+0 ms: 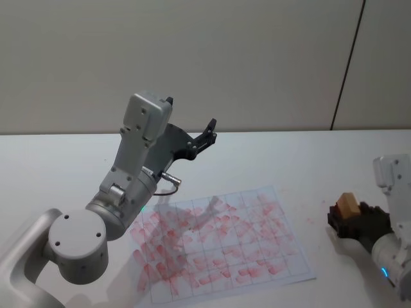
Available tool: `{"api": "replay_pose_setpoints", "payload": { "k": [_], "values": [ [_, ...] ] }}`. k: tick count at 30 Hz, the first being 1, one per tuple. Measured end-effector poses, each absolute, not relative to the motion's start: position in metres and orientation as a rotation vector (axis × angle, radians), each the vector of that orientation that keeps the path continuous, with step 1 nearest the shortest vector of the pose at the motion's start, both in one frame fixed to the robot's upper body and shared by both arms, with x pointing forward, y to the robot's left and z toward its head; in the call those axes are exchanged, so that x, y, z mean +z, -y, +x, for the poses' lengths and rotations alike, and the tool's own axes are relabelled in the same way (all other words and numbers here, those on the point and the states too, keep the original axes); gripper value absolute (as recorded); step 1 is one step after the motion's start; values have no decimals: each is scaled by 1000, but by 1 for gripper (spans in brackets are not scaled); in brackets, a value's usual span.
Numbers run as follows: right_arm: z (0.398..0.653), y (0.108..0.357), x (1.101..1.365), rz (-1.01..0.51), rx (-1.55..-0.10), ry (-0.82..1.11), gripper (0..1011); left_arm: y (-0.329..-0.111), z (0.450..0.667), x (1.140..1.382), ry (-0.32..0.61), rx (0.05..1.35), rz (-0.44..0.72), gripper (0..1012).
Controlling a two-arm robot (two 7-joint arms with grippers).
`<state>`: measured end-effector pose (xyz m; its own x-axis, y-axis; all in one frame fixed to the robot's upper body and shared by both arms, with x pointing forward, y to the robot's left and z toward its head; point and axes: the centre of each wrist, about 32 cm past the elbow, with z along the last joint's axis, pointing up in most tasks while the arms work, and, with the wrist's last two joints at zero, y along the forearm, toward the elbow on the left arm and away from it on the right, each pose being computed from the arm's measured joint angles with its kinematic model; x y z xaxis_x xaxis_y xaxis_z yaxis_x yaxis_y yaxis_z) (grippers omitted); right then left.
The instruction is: Use the one hand to pick up the stamp and affix it onto the A4 paper.
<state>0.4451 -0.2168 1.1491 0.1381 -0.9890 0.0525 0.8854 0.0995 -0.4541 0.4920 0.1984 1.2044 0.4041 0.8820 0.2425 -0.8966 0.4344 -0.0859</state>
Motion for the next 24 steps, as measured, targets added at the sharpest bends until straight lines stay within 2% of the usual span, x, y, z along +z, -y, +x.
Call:
{"api": "replay_pose_setpoints", "payload": {
  "k": [2, 3, 4, 7, 14, 24],
  "values": [
    [444, 217, 1150, -418, -1415, -285, 683, -198, 492, 1204, 268, 1124, 61, 1001],
    [444, 217, 1150, -409, -1415, -274, 683, -198, 492, 1204, 268, 1124, 61, 1001],
    [443, 217, 1151, -405, -1415, -268, 752, -198, 492, 1204, 268, 1124, 61, 1001],
    [442, 217, 1152, -385, -1414, -239, 842, -198, 492, 1204, 268, 1124, 61, 1001],
    [438, 219, 1156, -332, -1412, -161, 1000, -198, 492, 1204, 268, 1124, 61, 1001],
    [433, 225, 1163, -247, -1402, -29, 1001, -198, 492, 1204, 268, 1124, 61, 1001]
  ]
}}
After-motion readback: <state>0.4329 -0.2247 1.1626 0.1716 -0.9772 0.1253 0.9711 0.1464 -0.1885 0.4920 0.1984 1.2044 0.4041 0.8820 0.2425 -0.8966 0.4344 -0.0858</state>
